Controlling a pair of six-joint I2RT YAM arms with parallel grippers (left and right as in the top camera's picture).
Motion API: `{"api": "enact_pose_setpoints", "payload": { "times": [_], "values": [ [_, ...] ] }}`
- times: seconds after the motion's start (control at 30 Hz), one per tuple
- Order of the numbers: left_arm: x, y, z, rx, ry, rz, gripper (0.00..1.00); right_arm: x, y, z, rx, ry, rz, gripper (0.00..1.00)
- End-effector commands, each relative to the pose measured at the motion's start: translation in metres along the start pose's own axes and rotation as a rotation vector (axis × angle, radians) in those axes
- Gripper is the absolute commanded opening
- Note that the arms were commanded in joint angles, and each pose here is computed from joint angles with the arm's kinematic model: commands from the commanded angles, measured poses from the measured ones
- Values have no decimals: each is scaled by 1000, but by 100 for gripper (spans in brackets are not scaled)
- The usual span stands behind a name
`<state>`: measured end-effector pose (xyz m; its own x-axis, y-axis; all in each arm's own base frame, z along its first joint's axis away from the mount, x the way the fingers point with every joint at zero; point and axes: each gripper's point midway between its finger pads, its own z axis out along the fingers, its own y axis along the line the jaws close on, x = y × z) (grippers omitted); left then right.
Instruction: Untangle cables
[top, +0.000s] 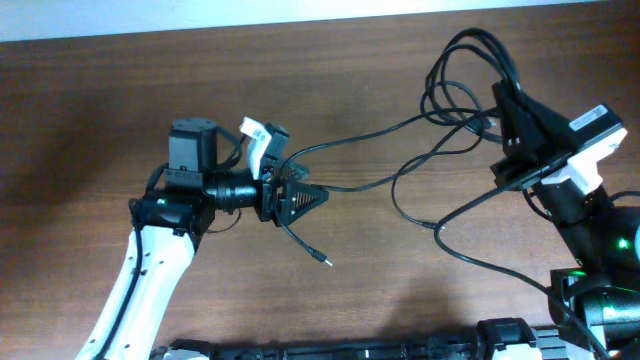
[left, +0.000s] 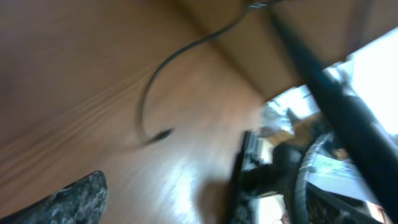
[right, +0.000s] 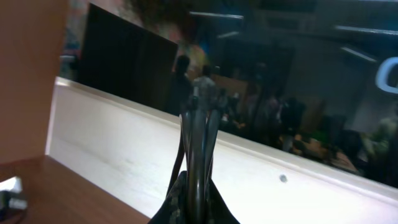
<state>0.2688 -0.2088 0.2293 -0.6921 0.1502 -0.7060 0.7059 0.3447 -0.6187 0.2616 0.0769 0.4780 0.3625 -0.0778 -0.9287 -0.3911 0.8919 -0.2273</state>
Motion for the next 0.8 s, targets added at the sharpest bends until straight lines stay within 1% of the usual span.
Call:
{"api": "enact_pose_setpoints", "payload": {
  "times": [0.0,0.07,0.1,0.17,0.23,0.33,0.4,0.43,0.47,0.6,0.63,0.7,0.77],
  "values": [
    [14,60,-12,-352,48,-45,99,-8,-14,-4,84,-11,-23,4],
    [25,86,-25,-521,87,-75,99,-4,-14,-4,83,4,-16,4],
    [32,102,-36,-639,104,-121,99,-1,-13,-4,81,18,-10,4],
    [42,120,-54,-797,120,-186,99,6,-13,-4,79,43,1,4],
    [47,130,-67,-893,126,-217,99,10,-12,-4,77,59,9,4],
    [49,137,-77,-958,135,-214,99,11,-12,-4,77,63,11,4],
    [49,138,-77,-953,173,-141,99,11,-12,-4,77,63,10,4],
    [50,139,-79,-961,208,-76,99,11,-12,-4,77,63,11,4],
    [50,141,-82,-978,218,-60,99,11,-12,-4,77,63,11,4],
    [51,154,-107,-1134,256,-30,99,11,-12,-4,77,63,10,4],
    [51,156,-113,-1167,281,0,99,11,-12,-4,77,63,10,4],
    [52,159,-120,-1203,329,57,99,11,-12,-4,76,63,11,4],
    [51,160,-123,-1218,330,57,99,11,-10,-4,65,62,13,4]
  ]
}}
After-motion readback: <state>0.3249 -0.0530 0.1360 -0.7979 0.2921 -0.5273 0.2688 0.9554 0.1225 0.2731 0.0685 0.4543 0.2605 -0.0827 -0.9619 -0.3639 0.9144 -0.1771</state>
